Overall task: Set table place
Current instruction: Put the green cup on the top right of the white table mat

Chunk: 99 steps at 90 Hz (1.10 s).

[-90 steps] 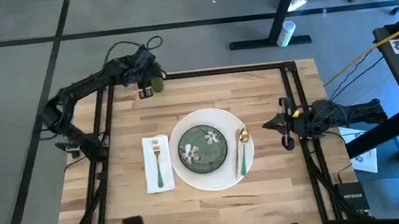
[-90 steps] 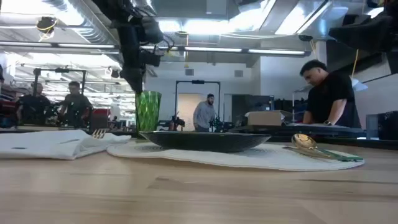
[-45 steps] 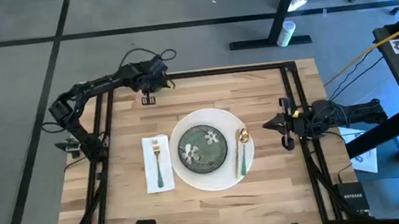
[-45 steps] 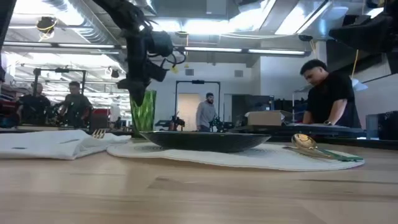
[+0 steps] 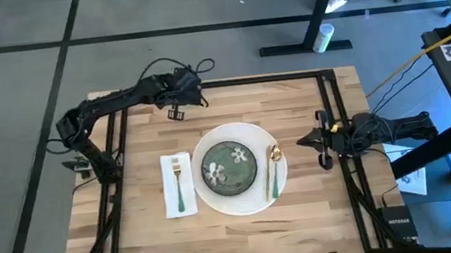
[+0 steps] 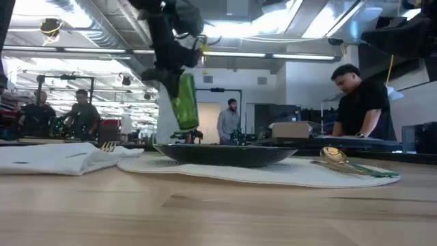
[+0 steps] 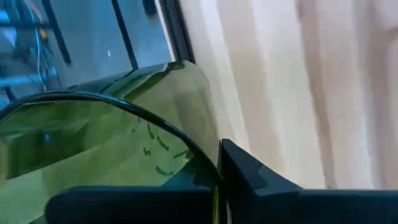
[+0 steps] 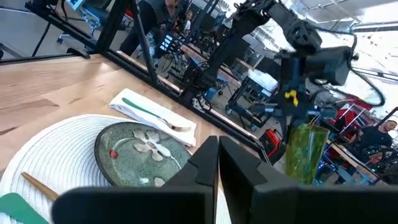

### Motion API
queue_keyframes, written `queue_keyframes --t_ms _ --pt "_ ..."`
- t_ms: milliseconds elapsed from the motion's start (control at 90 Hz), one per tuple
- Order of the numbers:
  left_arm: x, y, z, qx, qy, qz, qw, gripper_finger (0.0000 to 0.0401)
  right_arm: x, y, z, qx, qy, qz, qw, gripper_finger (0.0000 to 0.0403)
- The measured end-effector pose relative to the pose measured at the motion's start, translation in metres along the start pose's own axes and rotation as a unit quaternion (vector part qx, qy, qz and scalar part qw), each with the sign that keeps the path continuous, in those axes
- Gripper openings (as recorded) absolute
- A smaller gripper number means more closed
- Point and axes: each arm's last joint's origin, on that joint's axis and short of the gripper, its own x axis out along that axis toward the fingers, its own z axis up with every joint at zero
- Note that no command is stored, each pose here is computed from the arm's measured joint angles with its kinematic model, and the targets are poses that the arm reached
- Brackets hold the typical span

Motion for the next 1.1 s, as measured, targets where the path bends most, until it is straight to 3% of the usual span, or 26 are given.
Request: queue_keyframes --t_ms 256,589,756,922,1100 --pt "-0.018 -0.002 0.016 -0.011 -0.087 -0.06 0.994 0.0 0.0 -0.001 0.001 0.0 -0.005 -0.003 1.0 0.0" --pt "0.0 -0.004 0.053 0.039 -0.05 -0.138 0.988 0.0 -0.001 -0.006 0.007 -0.02 -0.03 -0.043 0.998 0.0" --pt "0.001 0.008 0.073 0.066 -0.062 -0.145 0.985 0.0 0.0 -0.008 0.009 -0.02 -0.028 -0.059 0.998 0.0" --pt "-0.017 0.033 0.077 0.039 -0.124 -0.139 0.982 0.0 -0.001 -0.018 0.024 -0.02 -0.029 -0.068 0.997 0.0" --pt "-0.031 0.05 0.07 -0.001 -0.145 -0.133 0.98 0.0 0.005 -0.032 0.046 -0.034 -0.017 -0.067 0.997 0.0"
